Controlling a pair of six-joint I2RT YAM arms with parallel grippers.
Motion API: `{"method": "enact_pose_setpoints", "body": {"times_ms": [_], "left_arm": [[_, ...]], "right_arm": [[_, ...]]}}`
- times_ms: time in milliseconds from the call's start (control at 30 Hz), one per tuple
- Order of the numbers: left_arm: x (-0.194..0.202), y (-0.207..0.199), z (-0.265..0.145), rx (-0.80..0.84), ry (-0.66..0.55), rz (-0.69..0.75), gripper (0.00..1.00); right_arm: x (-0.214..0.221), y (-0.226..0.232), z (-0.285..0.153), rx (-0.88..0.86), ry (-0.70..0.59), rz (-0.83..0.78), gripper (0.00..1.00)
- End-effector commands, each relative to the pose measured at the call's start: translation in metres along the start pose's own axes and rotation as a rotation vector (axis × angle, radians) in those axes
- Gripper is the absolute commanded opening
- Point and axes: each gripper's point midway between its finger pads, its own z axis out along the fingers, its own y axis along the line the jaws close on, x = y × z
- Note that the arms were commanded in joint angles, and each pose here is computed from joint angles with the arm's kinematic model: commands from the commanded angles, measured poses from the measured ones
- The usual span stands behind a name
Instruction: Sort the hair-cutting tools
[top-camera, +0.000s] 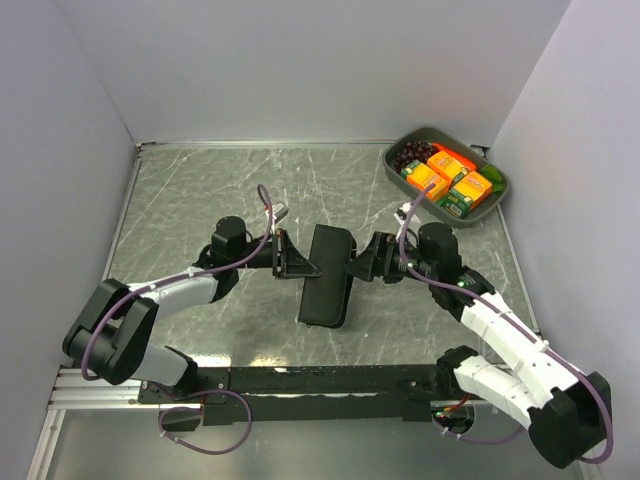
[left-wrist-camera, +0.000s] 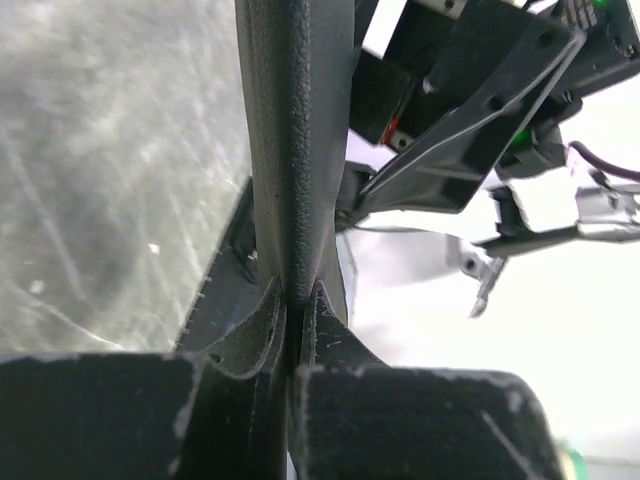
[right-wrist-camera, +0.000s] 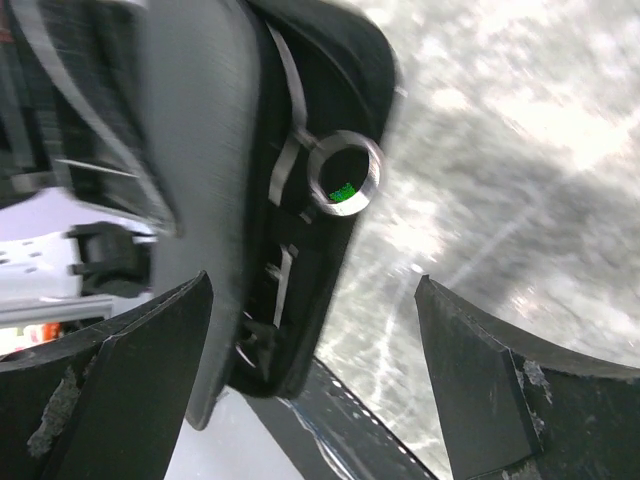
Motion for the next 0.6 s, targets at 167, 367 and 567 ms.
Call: {"method": "enact_pose_setpoints", "body": {"times_ms": [167, 367, 567], "left_arm": [[0.002, -0.058, -0.01, 0.218, 0.037, 0.156, 0.01], [-0.001, -0.076, -0.011, 0.324, 0.042, 0.149, 0.01], [-0.004, -0.071, -0.004, 0.319, 0.052, 0.129, 0.07]], "right_arm": [[-0.032, 0.063, -0.008, -0.27, -0.041, -0.076, 0.91], [-0.04, 0.079, -0.001, -0.376, -0.044, -0.092, 0.91], [-0.043, 0.099, -0.002, -0.477, -0.008, -0.116, 0.87]]}}
